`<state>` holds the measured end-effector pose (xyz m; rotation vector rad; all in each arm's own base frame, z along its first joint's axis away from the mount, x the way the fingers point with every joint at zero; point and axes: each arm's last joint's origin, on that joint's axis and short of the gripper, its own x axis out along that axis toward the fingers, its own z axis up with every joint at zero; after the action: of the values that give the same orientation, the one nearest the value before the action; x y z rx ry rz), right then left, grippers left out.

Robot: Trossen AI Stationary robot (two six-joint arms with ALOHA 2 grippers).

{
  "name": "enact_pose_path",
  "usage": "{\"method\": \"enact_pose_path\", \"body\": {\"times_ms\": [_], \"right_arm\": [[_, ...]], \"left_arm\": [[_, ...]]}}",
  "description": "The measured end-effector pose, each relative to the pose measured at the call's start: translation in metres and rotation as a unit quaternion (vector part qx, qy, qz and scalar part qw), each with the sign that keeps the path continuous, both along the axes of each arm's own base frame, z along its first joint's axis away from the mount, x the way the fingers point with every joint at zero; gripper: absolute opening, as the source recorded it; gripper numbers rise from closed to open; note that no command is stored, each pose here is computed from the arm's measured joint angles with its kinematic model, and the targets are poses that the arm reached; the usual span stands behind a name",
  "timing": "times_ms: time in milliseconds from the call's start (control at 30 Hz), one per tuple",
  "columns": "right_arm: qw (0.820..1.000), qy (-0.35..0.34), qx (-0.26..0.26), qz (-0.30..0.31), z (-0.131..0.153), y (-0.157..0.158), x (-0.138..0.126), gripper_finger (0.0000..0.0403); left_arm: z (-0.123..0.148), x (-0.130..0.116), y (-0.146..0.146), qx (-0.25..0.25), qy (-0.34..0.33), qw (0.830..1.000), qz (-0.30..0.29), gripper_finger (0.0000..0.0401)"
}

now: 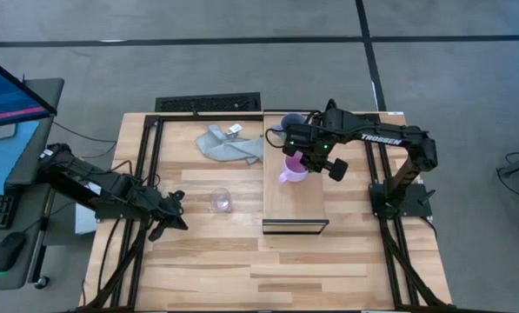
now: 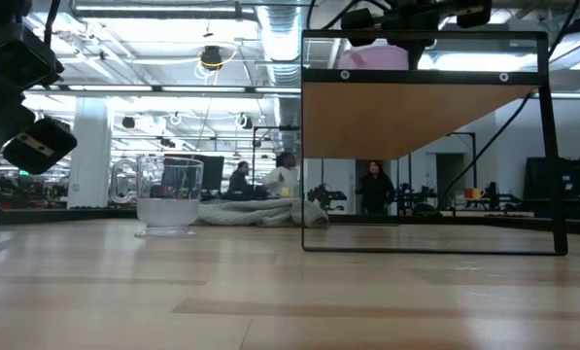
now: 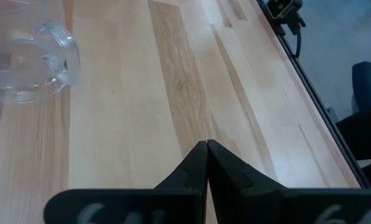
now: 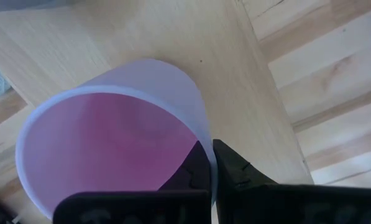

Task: Stack small to large cups/mugs on shelf
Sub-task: Put the pink mug on the shelf

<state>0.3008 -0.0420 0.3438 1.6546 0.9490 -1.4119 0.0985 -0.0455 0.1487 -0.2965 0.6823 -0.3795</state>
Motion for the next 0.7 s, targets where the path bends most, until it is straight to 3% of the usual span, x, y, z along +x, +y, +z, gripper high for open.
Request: {"method": "enact_pose_path", "body": {"times_ms": [400, 700], "right_arm": [[1.000, -0.028, -0.004, 0.011, -0.0013, -0.0018, 0.0068, 0.0054], [1.000, -0.022, 0.002, -0.001, -0.0013, -0.0017, 0.0054, 0.0060]], "left_arm": [[0.0000, 0.0000, 0.0000, 0.008, -0.005, 1.000, -0.007, 0.0000], [-0.0001, 0.0000, 0.0000, 0.005, -0.003, 1.000, -0.005, 0.0000]]}}
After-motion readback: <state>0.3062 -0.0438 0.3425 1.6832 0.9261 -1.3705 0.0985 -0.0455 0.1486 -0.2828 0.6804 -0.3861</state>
